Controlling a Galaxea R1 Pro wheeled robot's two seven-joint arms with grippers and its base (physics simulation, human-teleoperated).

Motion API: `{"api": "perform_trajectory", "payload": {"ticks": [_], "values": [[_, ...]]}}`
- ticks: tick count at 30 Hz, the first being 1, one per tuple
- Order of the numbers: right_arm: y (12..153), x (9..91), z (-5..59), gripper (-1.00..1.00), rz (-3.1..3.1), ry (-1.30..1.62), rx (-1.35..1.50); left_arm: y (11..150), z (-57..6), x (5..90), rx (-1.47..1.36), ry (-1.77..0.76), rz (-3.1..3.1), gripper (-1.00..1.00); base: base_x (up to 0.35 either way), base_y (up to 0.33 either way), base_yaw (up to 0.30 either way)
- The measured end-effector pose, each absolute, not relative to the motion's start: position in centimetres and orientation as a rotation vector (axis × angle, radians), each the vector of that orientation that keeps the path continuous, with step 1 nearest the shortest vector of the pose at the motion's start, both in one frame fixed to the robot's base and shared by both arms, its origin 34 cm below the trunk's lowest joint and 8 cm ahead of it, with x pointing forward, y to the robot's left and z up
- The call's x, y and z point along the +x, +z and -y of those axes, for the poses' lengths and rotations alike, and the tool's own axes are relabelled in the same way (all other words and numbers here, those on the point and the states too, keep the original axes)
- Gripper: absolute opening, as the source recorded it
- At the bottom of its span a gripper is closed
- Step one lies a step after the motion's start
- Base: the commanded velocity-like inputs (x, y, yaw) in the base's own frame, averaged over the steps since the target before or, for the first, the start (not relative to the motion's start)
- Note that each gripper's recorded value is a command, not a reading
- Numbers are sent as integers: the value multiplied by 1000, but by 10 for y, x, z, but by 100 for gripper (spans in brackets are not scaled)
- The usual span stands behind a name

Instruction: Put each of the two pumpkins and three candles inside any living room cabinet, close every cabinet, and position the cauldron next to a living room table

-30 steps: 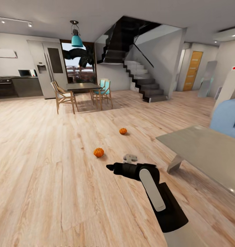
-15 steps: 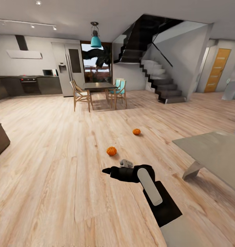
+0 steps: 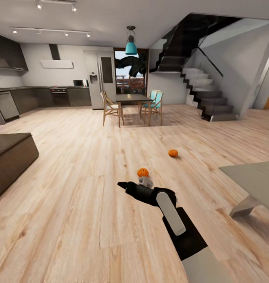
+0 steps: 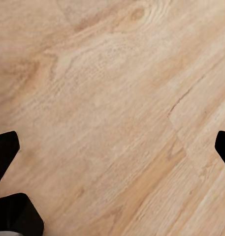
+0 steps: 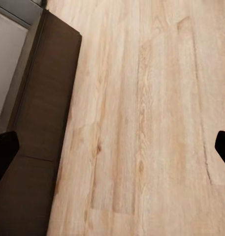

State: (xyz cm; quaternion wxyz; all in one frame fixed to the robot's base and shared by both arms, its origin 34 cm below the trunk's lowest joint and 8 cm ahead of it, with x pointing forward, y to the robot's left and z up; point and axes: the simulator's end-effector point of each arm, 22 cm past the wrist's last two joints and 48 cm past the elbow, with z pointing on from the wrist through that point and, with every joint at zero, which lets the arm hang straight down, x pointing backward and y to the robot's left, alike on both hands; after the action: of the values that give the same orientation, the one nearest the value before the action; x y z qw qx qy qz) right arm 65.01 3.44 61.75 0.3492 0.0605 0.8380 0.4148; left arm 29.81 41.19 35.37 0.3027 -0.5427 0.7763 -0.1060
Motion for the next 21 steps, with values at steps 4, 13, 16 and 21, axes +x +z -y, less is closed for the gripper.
{"api": "perform_trajectory", "payload": {"ticks": [4,13,16,21], "values": [[624,654,-35,100,-2138,1114,202,339,-417,280,-1487,-238,-2062,100,15,0,297],[626,654,-35,100,-2125,1129,223,326,-427,265,-1538,-166,-2012,100,256,6,297],[626,655,-33,100,-2123,1131,230,323,-430,261,-1550,-154,-2006,100,333,75,296],[622,656,-32,100,-2130,1127,240,324,-430,262,-1548,-161,-1997,100,336,53,296]]}}
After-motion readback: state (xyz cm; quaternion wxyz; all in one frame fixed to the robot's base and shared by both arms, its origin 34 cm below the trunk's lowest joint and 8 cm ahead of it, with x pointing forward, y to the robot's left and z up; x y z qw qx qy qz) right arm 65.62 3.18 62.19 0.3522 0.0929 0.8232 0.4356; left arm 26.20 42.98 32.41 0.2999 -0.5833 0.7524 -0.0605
